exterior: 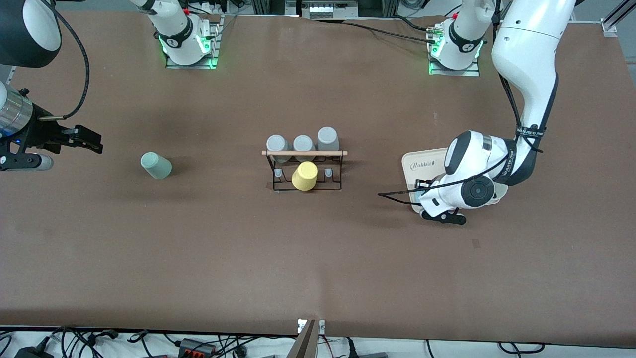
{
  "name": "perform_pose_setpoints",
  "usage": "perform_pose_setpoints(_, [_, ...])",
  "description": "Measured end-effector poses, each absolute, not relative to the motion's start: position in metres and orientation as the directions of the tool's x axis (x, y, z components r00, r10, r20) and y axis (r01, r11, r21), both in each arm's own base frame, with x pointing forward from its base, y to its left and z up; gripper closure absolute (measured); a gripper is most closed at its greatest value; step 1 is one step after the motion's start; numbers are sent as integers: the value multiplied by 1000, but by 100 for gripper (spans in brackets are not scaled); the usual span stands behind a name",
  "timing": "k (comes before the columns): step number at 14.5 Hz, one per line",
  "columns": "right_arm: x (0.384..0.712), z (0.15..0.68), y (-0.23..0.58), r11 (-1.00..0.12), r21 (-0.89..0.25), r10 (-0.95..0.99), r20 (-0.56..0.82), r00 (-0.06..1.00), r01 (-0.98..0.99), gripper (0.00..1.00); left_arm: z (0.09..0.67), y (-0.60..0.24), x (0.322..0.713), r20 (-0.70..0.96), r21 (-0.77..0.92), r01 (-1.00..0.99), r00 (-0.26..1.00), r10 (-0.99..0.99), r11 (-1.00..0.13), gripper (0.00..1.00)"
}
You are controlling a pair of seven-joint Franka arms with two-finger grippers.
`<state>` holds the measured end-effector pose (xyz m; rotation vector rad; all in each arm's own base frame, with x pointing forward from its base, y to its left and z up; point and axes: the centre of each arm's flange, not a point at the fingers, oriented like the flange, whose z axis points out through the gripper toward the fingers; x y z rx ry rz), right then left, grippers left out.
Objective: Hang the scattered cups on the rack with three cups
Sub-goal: 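Grasp the light blue cup with the left gripper and lift it, then carry the light blue cup to the rack and hang it on a hook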
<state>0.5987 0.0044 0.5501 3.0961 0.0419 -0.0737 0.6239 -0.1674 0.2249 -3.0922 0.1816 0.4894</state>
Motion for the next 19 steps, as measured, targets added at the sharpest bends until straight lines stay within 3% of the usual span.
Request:
perform_pose_setpoints(5, [599, 550, 4, -999, 44, 26, -49, 998, 28, 0, 268, -187, 638, -312, 22, -133, 941, -133, -991, 35])
perform_pose_setpoints(9, [598, 550, 4, -999, 44, 26, -51, 998, 28, 0, 345, -252, 629, -349, 87, -195, 913, -213, -977, 35])
perform_pose_setpoints(14, [599, 548, 3, -999, 44, 22, -57, 998, 24, 0, 424, -323, 605, -386, 214, -36, 915, -119, -976, 35])
perform_pose_setpoints(19, [599, 546, 6, -999, 44, 26, -64, 998, 29, 0, 433, -365, 594, -396, 231, 117, 918, 16, -966, 35])
